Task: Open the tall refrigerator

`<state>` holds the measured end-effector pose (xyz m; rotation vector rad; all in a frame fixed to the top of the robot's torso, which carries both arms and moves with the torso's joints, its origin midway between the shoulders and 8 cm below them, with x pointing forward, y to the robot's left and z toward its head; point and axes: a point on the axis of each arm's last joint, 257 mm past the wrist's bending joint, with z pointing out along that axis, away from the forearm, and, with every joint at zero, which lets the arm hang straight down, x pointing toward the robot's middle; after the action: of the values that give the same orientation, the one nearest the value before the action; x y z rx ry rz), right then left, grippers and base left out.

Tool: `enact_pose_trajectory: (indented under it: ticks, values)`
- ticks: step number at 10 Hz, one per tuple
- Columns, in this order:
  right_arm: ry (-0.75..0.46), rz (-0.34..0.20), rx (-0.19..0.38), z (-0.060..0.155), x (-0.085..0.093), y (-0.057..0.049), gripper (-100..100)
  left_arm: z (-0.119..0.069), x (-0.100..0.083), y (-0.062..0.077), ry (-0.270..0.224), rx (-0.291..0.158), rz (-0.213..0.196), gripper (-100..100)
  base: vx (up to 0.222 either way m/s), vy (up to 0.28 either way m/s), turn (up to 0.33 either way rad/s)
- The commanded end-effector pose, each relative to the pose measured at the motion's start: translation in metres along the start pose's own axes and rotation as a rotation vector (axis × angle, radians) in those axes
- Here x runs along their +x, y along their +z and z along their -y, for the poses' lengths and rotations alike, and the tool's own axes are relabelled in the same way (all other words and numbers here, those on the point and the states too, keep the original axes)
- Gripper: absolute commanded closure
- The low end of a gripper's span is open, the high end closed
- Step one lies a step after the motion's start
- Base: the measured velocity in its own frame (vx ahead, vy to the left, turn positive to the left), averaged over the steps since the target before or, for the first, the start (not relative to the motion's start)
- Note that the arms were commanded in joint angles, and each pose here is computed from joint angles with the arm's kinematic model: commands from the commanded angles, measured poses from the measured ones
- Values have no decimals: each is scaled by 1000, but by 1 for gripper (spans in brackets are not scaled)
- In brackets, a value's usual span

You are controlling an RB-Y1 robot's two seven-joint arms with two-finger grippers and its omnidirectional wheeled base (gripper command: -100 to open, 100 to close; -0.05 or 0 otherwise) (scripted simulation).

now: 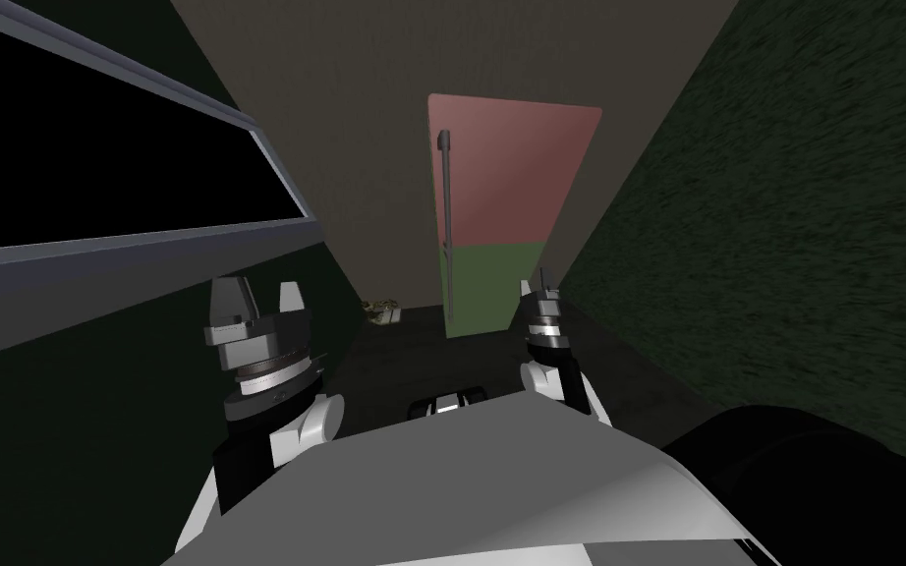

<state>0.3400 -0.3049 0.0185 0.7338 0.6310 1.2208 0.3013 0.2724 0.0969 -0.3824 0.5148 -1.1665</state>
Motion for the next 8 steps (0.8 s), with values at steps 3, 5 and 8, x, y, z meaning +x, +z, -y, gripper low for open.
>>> enact_pose_trajectory:
  ticks: [3, 5, 8]
  values:
    - [-53, -59, 3, 2, 3, -1, -100, 0, 0, 0, 0, -1, 0, 0, 25, 12, -26]
    - [-116, -110, 7, 4, 4, -2, -100, 0, 0, 0, 0, -1, 0, 0, 67, 54, -57]
    - [-234, -182, 12, 7, -1, -4, -100, 0, 0, 0, 0, -1, 0, 0, 106, 75, -94]
